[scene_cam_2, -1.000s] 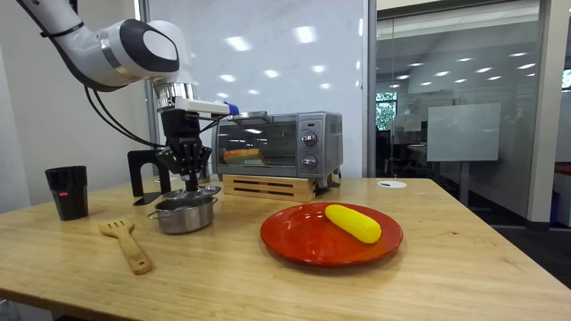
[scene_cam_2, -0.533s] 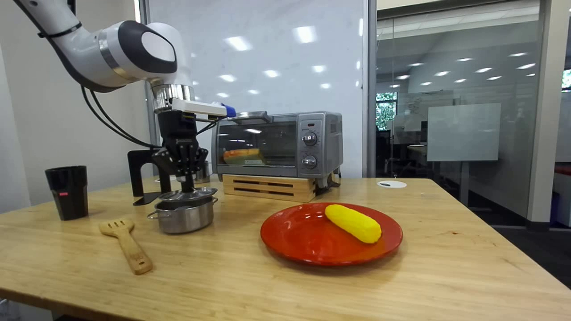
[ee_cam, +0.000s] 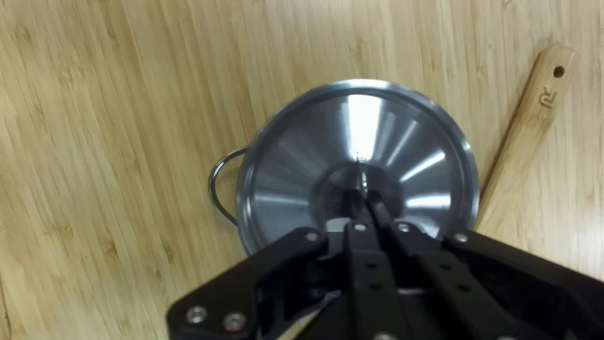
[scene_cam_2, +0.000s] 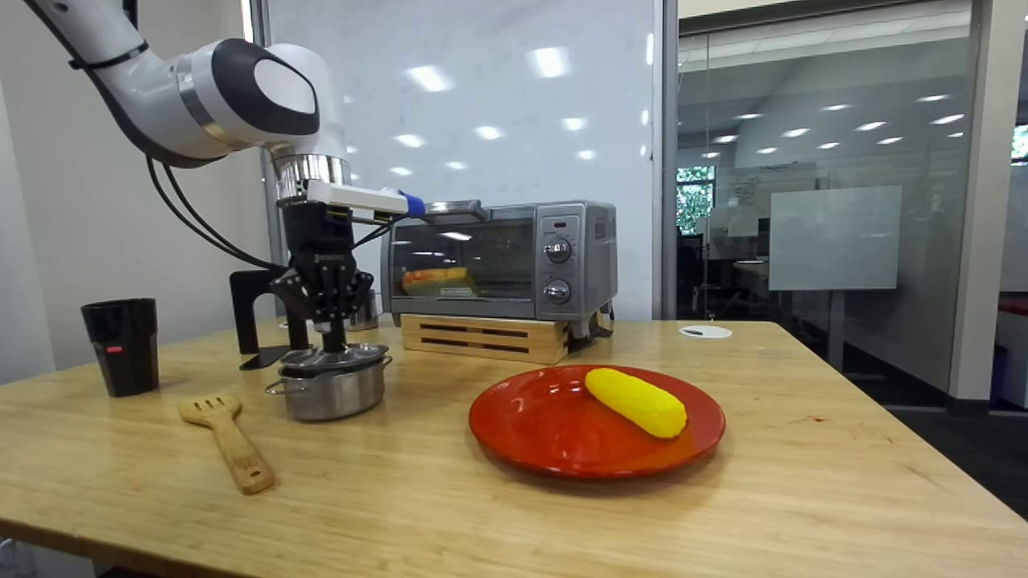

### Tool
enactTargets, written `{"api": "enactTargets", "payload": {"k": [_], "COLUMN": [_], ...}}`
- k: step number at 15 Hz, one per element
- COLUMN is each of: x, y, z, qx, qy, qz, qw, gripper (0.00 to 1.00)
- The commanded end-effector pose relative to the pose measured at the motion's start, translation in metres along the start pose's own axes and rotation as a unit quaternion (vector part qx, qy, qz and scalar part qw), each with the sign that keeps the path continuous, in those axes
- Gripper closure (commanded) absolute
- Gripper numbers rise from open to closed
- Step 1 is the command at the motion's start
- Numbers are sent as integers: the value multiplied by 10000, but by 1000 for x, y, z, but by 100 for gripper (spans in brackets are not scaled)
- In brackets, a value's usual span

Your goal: Place the salt shaker in the pot then close the pot

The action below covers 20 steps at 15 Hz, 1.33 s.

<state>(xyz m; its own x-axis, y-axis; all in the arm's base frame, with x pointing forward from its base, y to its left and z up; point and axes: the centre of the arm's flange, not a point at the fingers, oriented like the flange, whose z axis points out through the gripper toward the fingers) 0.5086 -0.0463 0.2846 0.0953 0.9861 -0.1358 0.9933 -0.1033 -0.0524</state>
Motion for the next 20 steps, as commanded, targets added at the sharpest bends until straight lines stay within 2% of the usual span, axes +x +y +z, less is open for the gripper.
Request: {"api": "enactTargets", "payload": {"k": [1,8,20], "x": [-3,3,11], "y": [-3,-6,0], "z": [8,15,6], "qx": [85,72,-32], "qy": [96,129,114], "qz": [-13,-104,-178], "qw": [9999,9998,9998], "gripper": [99,99,99]}}
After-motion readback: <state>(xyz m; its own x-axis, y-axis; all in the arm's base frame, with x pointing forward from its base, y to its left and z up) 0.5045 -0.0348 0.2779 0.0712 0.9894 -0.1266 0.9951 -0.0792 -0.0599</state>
